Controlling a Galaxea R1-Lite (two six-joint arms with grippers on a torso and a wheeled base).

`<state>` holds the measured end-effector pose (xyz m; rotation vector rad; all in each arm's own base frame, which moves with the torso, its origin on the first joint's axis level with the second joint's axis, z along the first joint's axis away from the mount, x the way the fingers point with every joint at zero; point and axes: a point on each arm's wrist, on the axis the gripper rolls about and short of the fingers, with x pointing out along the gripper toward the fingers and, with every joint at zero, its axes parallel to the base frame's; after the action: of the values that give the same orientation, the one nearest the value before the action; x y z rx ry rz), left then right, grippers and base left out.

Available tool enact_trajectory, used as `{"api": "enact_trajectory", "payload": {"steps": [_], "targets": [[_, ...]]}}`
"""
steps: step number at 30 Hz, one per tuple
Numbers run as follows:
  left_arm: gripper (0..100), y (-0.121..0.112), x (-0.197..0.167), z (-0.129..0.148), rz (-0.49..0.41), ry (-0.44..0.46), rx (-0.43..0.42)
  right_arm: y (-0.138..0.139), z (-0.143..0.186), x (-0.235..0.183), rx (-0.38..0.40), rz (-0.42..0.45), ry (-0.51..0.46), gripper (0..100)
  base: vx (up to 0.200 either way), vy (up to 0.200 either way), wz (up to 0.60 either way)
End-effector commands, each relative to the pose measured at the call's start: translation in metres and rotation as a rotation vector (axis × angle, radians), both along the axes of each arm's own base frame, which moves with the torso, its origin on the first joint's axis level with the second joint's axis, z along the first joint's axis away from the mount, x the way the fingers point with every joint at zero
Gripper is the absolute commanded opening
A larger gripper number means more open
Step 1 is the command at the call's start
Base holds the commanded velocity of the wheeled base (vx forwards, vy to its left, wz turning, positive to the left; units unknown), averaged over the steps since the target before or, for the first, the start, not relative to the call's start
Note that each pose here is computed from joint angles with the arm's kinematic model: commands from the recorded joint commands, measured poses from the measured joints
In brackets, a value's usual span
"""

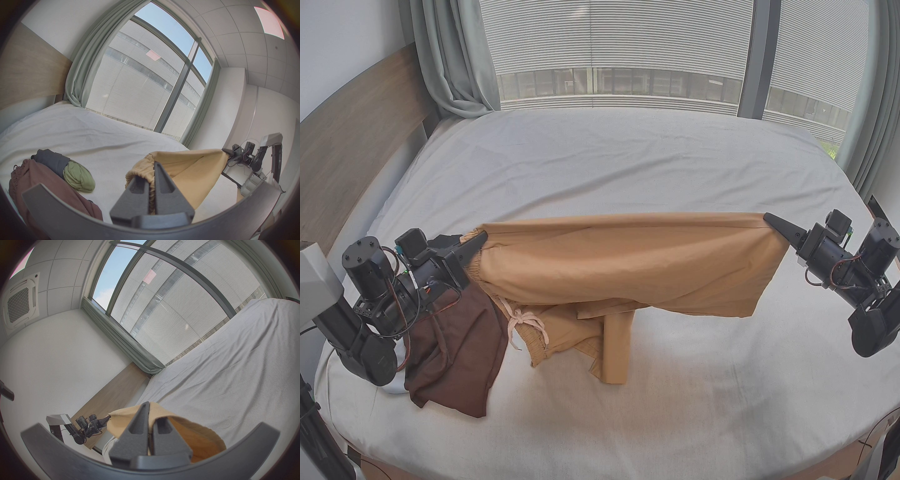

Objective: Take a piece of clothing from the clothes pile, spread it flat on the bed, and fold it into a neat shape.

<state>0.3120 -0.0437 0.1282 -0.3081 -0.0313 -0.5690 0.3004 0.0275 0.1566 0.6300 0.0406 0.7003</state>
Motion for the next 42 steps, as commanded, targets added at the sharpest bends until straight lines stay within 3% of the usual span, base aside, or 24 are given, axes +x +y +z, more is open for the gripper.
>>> {"api": "enact_trajectory", "payload": {"steps": [1, 13, 35, 42], "targets": [[0, -0.001, 0.004, -0.014, -0.001, 0.039, 0.011, -0.002, -0.005, 0.003, -0.001, -0.007, 0.014, 0, 0.000, 0.000, 0.00], [0, -0.014, 0.006, -0.016, -0.026, 0.048, -0.001, -0.002, -0.017, 0.013, -0.004, -0.012, 0.043, 0, 0.000, 0.000, 0.00], [0, -0.032, 0.065, -0.025, 0.069, 0.027, -0.146, -0.003, -0.040, 0.090, 0.004, -0.028, 0.092, 0, 0.000, 0.000, 0.00], [0, -0.037, 0.083, -0.040, 0.069, 0.029, -0.147, -0.007, -0.048, 0.105, 0.005, -0.038, 0.085, 0, 0.000, 0.000, 0.00]]}}
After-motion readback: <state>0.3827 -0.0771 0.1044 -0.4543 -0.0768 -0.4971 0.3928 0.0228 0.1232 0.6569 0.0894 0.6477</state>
